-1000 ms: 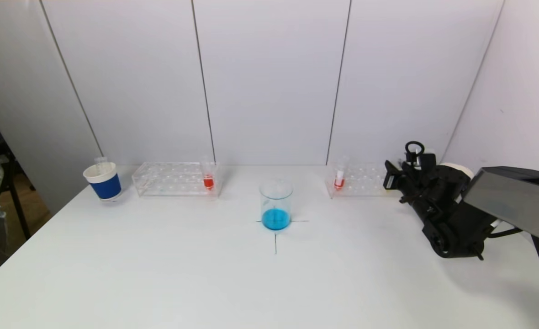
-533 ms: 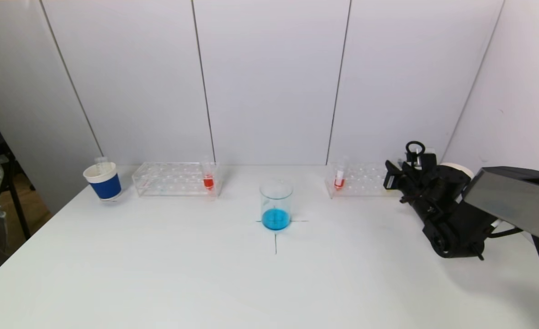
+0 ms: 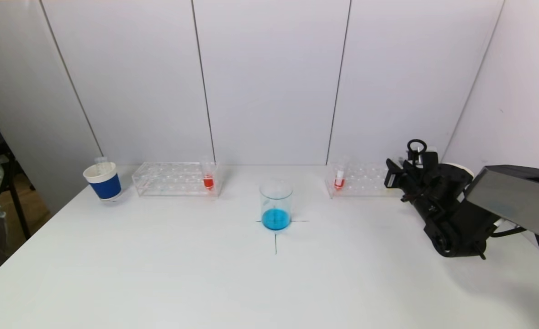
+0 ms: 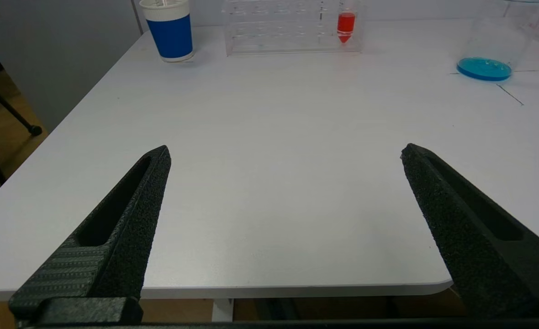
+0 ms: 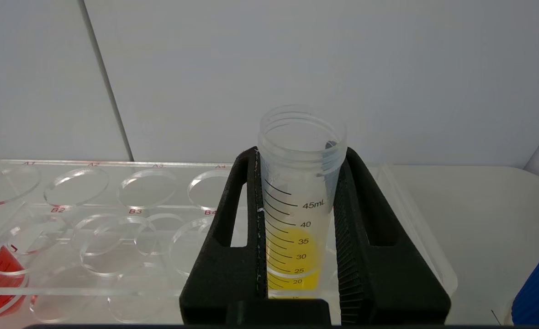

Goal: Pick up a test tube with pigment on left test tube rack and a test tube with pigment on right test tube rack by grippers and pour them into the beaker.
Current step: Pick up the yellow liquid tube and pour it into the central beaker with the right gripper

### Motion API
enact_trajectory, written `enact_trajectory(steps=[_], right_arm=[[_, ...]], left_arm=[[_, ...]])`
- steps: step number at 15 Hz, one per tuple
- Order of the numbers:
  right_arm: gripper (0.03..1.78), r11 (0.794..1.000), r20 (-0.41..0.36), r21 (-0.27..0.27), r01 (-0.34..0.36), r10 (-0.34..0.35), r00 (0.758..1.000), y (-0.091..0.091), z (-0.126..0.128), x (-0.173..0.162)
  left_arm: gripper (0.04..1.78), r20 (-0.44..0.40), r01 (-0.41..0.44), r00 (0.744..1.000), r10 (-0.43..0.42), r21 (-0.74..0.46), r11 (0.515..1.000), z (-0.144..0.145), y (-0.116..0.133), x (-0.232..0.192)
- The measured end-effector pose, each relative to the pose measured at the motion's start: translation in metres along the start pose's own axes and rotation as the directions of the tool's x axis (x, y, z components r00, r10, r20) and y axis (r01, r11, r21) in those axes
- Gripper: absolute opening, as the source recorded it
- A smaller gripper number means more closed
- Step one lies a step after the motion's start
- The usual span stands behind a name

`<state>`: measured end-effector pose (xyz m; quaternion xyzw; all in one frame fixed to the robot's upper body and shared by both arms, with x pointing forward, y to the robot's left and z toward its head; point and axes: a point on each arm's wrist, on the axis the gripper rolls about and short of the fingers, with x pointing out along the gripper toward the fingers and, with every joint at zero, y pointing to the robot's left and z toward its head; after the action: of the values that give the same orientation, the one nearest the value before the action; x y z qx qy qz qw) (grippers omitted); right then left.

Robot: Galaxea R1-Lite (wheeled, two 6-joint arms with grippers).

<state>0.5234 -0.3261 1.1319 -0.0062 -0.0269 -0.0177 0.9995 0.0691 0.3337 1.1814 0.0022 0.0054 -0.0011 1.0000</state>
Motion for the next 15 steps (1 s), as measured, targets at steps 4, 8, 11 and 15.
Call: enact_trajectory(steps=[4, 8, 11, 15], right_arm=[[0.48, 1.0, 0.017, -0.002, 0.001, -0.001, 1.0, -0.001, 0.01, -0.002], [0.48, 1.0, 0.029, -0.004, 0.001, -0.001, 1.0, -0.001, 0.024, -0.003], [0.48, 1.0, 0.028, -0.005, 0.001, 0.0, 1.0, -0.001, 0.038, -0.004], [0.48, 1.0, 0.031, -0.006, -0.005, 0.005, 1.0, -0.001, 0.064, -0.005]], left_arm=[[1.76, 0.0, 0.0, 1.0, 0.0, 0.0, 1.0, 0.0, 0.0, 0.0], [1.76, 0.0, 0.0, 1.0, 0.0, 0.0, 1.0, 0.0, 0.0, 0.0], [1.76, 0.0, 0.001, 1.0, -0.001, 0.0, 1.0, 0.0, 0.0, 0.0], [1.76, 0.0, 0.001, 1.0, -0.001, 0.0, 1.0, 0.0, 0.0, 0.0]])
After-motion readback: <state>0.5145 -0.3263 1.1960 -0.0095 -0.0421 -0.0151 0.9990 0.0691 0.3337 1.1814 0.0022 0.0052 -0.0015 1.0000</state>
